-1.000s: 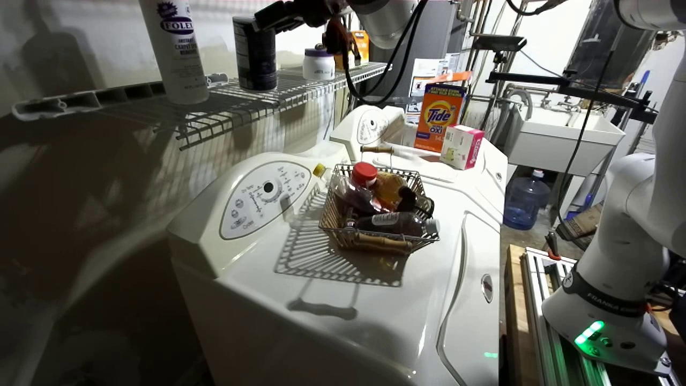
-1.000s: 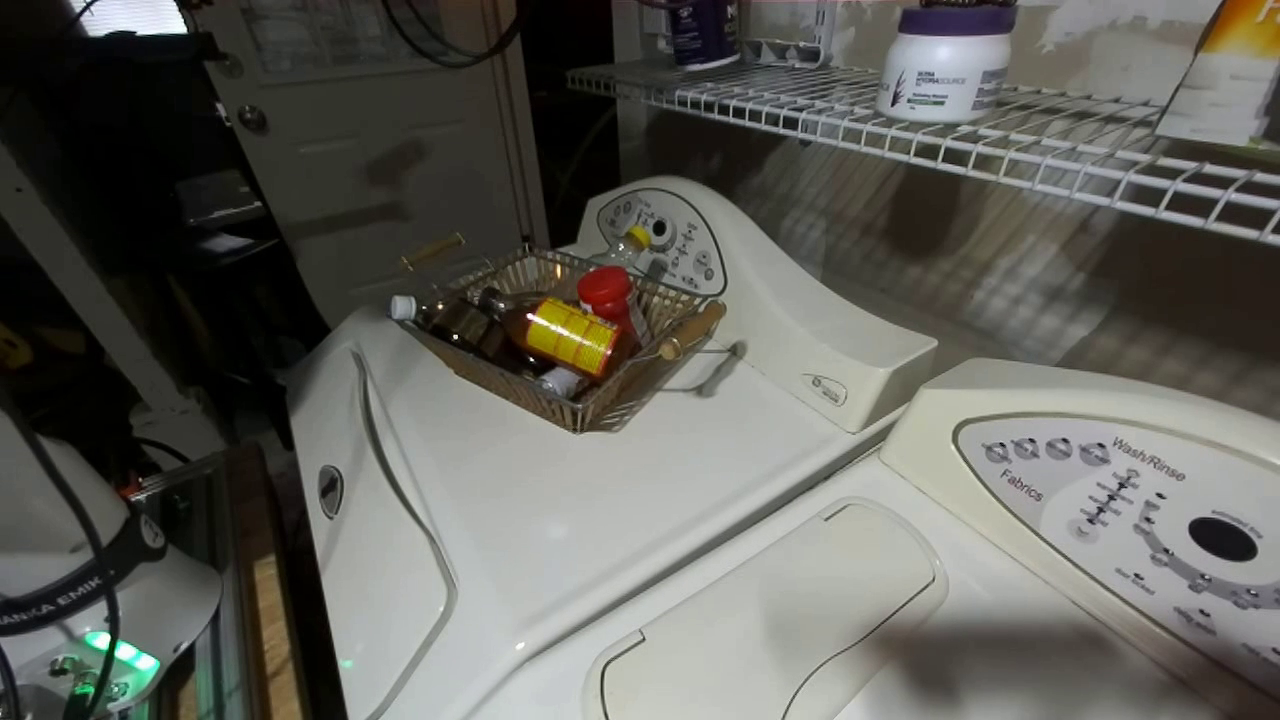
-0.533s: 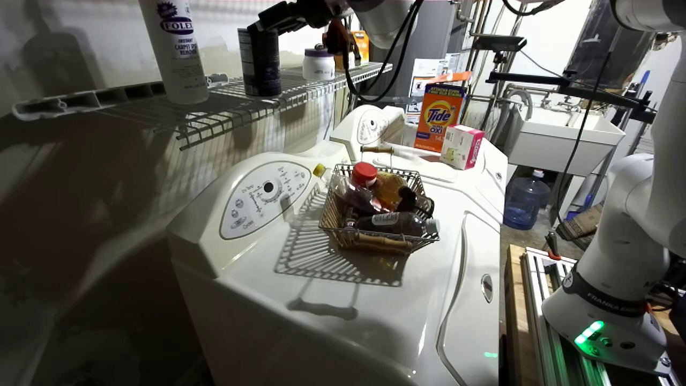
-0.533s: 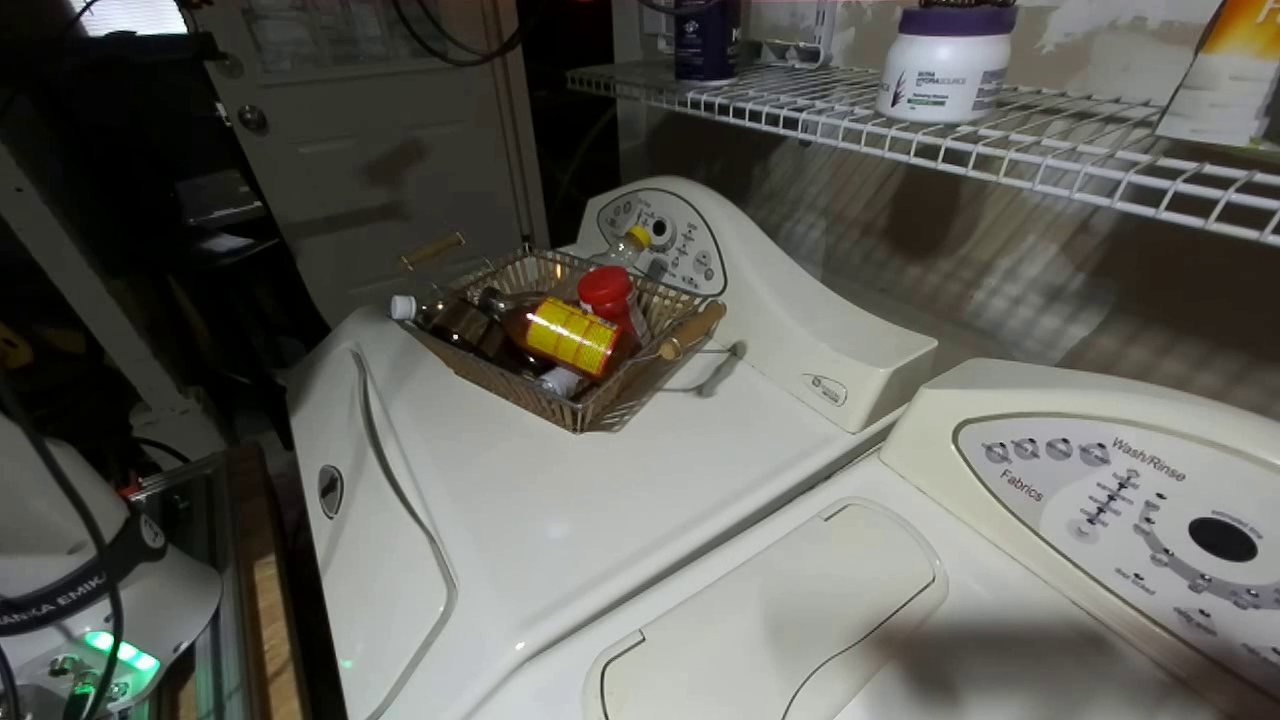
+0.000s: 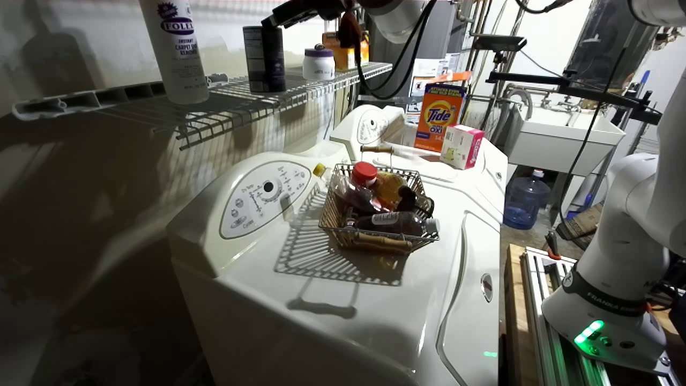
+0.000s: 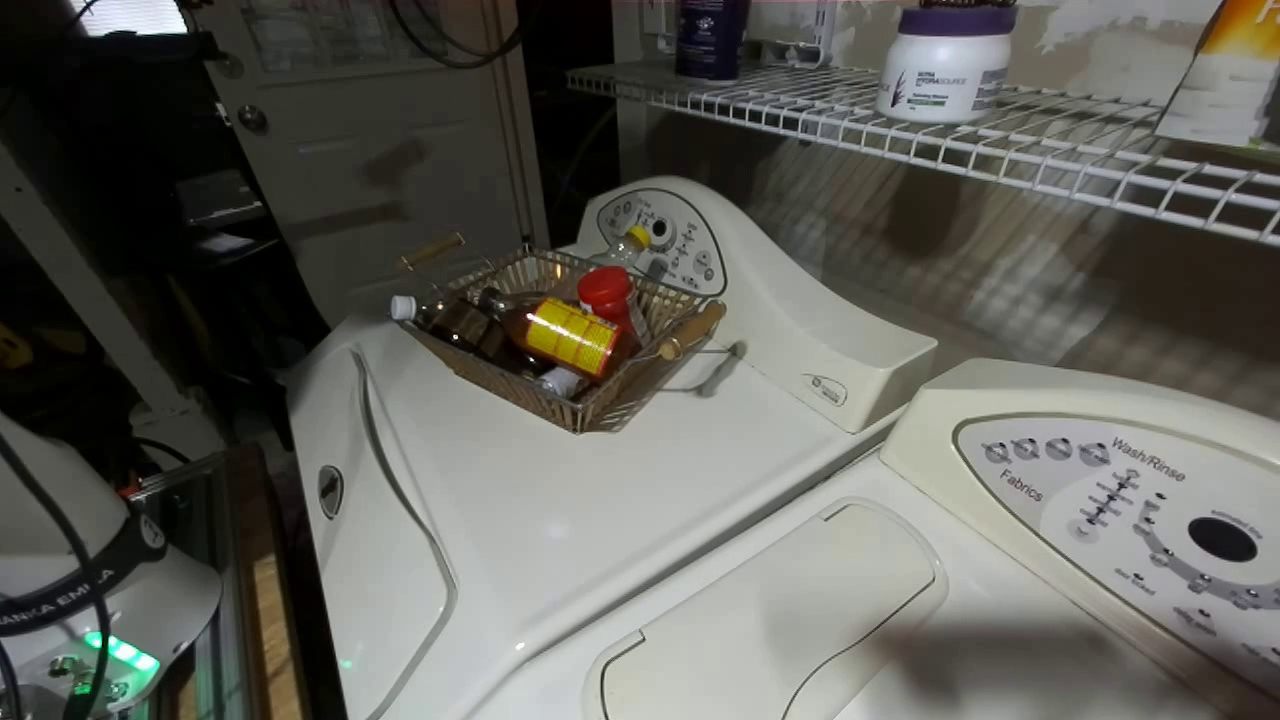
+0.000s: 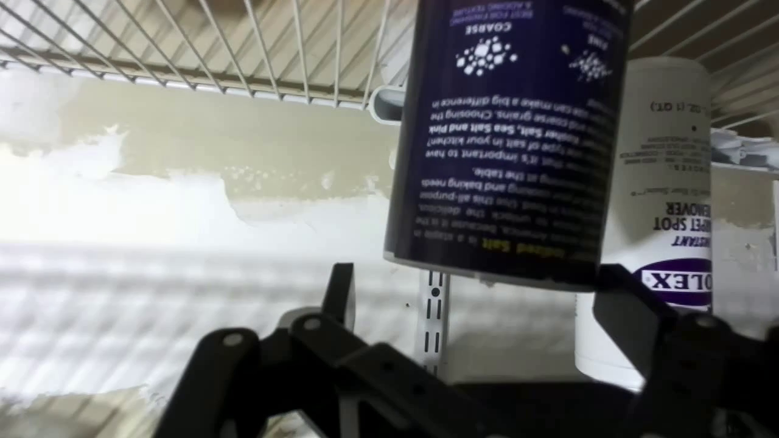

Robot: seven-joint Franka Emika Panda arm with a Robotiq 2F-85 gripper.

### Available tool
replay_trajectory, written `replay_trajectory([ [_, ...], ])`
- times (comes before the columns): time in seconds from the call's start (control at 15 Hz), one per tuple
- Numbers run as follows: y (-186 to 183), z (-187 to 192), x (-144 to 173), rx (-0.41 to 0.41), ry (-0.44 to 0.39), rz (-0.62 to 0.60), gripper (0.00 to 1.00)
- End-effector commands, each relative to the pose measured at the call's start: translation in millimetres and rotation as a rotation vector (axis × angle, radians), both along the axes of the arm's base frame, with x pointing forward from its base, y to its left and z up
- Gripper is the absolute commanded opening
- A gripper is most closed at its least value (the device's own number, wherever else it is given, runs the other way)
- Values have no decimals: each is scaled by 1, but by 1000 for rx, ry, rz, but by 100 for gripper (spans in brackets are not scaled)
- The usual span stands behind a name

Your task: Move the black canister to the shelf

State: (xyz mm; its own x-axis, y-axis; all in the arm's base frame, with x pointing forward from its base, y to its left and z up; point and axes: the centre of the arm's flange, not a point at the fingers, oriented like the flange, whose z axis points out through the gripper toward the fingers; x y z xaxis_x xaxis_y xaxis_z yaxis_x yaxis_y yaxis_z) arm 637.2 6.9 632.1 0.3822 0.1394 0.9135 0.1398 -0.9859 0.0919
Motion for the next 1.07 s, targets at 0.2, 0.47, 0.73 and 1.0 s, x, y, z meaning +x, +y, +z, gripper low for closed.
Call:
replay_trajectory([
  [0.2, -5, 12, -46, -116, 33, -28, 100],
  [0.47, 6, -10, -37, -136, 76, 7, 100],
  [0.73, 17, -3, -51, -171, 99, 23, 100],
  [1.0, 32, 18, -79, -203, 161, 39, 100],
])
